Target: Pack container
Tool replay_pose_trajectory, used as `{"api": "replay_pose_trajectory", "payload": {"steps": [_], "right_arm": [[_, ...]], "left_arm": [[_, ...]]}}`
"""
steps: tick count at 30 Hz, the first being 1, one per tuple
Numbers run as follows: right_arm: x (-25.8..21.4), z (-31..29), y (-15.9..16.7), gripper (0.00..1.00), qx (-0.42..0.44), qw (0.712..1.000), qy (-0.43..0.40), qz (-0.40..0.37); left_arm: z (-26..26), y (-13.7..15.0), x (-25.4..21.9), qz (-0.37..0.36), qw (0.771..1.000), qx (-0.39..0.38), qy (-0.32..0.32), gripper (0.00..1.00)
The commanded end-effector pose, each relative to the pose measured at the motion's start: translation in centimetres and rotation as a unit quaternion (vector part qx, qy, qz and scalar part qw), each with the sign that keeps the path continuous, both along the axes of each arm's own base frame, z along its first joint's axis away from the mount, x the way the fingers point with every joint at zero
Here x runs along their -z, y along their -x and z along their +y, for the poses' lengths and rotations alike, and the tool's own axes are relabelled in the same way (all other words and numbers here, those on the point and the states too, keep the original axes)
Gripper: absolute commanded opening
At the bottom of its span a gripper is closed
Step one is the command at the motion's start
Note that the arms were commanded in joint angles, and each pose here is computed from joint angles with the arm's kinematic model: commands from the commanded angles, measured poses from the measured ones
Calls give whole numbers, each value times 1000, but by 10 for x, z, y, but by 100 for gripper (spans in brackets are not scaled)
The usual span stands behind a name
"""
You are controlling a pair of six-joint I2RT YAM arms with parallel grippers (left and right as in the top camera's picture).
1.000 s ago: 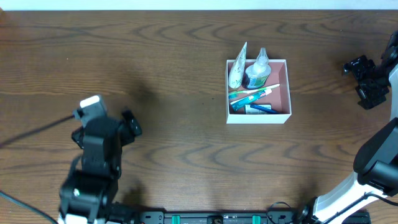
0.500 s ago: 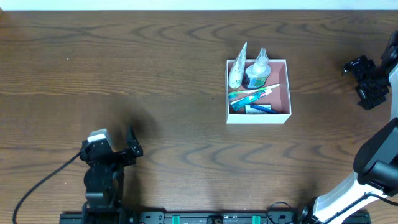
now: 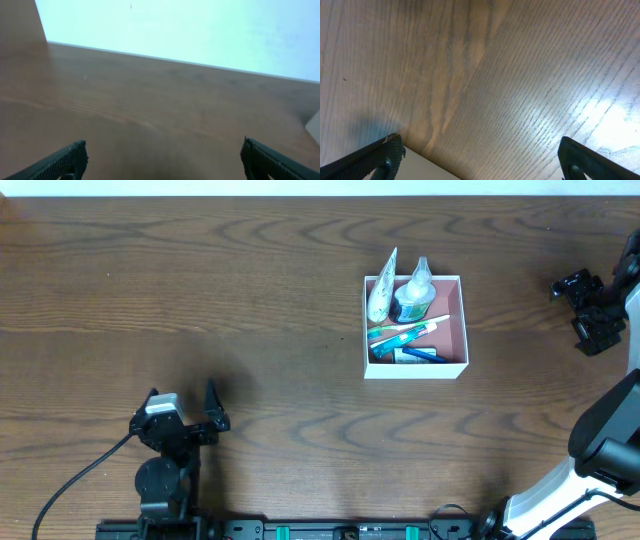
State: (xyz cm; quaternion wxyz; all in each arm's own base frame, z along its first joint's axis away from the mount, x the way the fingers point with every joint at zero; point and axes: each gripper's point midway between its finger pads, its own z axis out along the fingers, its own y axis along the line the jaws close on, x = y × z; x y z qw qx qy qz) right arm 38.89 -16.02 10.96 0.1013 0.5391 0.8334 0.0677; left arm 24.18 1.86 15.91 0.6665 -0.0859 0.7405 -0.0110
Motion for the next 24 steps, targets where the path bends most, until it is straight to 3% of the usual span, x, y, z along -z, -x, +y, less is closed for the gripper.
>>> {"api": "replay_pose_trajectory", "payload": {"steps": [1, 8, 14, 24], "right_arm": [[0, -2, 1, 99, 7, 1000, -1, 0], [0, -2, 1, 99, 7, 1000, -1, 0], [0, -2, 1, 99, 7, 1000, -1, 0], [0, -2, 1, 99, 7, 1000, -1, 0]], "left_arm": [[0, -4, 2, -22, 1000, 3, -4, 98], [2, -4, -4, -32, 999, -2, -6, 98], [2, -1, 23, 24, 1000, -1, -8, 98], [2, -1, 23, 24, 1000, -1, -7, 98]]}}
